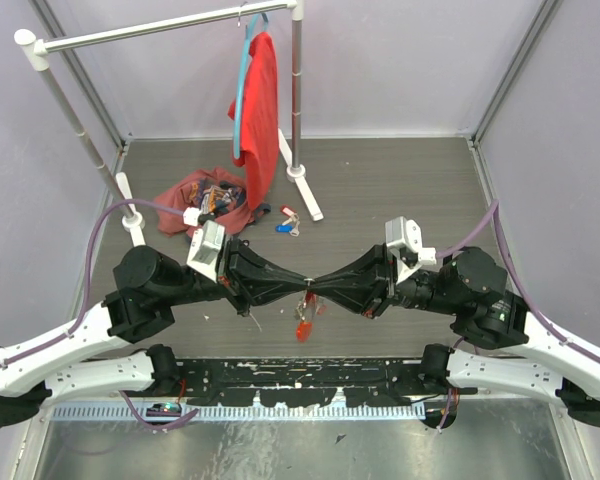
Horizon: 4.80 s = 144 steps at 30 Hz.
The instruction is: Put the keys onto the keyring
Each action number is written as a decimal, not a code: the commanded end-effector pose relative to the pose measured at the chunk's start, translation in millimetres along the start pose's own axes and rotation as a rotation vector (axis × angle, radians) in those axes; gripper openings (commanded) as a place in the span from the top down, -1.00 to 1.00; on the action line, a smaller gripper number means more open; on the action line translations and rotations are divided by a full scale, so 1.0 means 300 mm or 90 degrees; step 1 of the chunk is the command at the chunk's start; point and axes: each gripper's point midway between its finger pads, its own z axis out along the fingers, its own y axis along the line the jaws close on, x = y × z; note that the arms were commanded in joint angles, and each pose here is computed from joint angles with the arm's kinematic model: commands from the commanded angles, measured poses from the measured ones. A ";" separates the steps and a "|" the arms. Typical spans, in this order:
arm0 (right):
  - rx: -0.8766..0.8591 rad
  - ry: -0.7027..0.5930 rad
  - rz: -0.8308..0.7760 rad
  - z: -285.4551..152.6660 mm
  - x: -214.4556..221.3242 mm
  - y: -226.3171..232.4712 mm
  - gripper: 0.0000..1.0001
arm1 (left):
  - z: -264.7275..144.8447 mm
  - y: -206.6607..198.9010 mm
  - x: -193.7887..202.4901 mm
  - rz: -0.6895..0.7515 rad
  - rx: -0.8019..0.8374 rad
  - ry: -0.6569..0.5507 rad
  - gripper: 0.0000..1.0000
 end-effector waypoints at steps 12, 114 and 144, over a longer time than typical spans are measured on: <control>0.002 0.005 -0.011 -0.002 -0.044 0.004 0.99 | -0.016 -0.018 -0.049 0.030 0.008 -0.029 0.92; 0.350 0.118 0.264 -0.104 0.039 -0.195 0.29 | -0.047 0.222 0.164 0.074 -0.201 0.180 1.00; 0.342 0.117 0.317 -0.054 0.106 -0.194 0.73 | -0.051 0.182 0.103 0.060 -0.179 0.107 1.00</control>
